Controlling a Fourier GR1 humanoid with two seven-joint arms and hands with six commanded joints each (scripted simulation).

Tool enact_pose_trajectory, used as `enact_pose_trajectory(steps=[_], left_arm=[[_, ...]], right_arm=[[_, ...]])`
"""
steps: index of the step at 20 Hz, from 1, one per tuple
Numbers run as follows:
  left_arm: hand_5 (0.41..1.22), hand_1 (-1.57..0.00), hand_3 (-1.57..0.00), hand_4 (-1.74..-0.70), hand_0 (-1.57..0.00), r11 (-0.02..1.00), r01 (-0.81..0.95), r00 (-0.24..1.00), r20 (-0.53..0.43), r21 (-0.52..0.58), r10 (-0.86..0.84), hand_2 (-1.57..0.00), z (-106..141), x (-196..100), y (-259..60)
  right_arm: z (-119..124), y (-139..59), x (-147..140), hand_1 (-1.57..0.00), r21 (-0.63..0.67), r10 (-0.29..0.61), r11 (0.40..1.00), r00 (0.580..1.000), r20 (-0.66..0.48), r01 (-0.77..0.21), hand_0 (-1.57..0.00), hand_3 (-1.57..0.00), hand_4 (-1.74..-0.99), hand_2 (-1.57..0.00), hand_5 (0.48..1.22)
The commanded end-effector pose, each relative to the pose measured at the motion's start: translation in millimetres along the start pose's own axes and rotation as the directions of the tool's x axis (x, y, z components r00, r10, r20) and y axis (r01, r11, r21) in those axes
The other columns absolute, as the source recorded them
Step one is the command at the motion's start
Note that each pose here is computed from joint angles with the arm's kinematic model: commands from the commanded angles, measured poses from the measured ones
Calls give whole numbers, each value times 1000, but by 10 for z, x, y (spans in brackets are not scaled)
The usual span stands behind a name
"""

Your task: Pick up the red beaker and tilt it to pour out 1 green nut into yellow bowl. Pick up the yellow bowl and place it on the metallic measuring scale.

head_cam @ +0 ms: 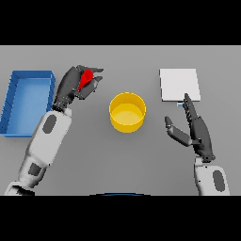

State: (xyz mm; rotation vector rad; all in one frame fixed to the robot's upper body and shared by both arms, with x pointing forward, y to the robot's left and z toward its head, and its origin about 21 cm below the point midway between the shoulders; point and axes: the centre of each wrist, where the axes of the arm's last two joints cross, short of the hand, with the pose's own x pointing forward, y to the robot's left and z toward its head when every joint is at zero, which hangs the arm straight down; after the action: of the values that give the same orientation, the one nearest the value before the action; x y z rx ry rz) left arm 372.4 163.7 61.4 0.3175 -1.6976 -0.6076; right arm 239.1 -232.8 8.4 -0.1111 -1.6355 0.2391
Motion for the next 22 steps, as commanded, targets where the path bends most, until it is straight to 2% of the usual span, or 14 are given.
enact_pose_trajectory(steps=[1, 5, 11, 14, 17, 22], left_arm=[[1123, -1568, -1565, -1677, -1568, 997, 75, 997, 0, -21, -75, -1568, -41, 48, 42], [1136, -1570, -1569, -1715, -1570, 920, 372, 928, 81, -123, -365, -1570, -173, 280, 35], [1196, -1571, -1570, -1734, -1571, 667, 689, 723, 202, -284, -660, -1571, -297, 432, -59], [1208, -1571, -1571, -1606, -1571, 519, 784, 611, 270, -341, -744, -1571, -377, 586, -87], [1214, -1571, -1355, -1663, -1571, 347, 861, 469, 316, -373, -825, -1571, -440, 695, -156], [1219, -1571, -1239, -1704, -1571, 110, 926, 263, 408, -361, -874, -1571, -555, 893, -309]], right_arm=[[-8, -13, -2, 1, -2, -9, 1000, 1000, 4, 9, 1, 1, -1277, 1, 688], [-11, 32, 44, 1, -12, -2, 1000, 1000, 15, 2, 1, 1, -1280, 1, 690], [29, 33, 14, 1, 0, 11, 1000, 1000, 15, -11, 1, 1, -1290, 1, 694], [27, 22, 14, 1, -15, -15, 1000, 1000, -4, 15, 1, 1, -1284, 1, 678], [10, 37, -15, 1, -20, -56, 998, 998, -19, 56, 1, 1, -1279, 1, 651], [17, 49, -7, 1, -25, -91, 996, 996, -16, 91, 1, 1, -1299, 1, 612]])
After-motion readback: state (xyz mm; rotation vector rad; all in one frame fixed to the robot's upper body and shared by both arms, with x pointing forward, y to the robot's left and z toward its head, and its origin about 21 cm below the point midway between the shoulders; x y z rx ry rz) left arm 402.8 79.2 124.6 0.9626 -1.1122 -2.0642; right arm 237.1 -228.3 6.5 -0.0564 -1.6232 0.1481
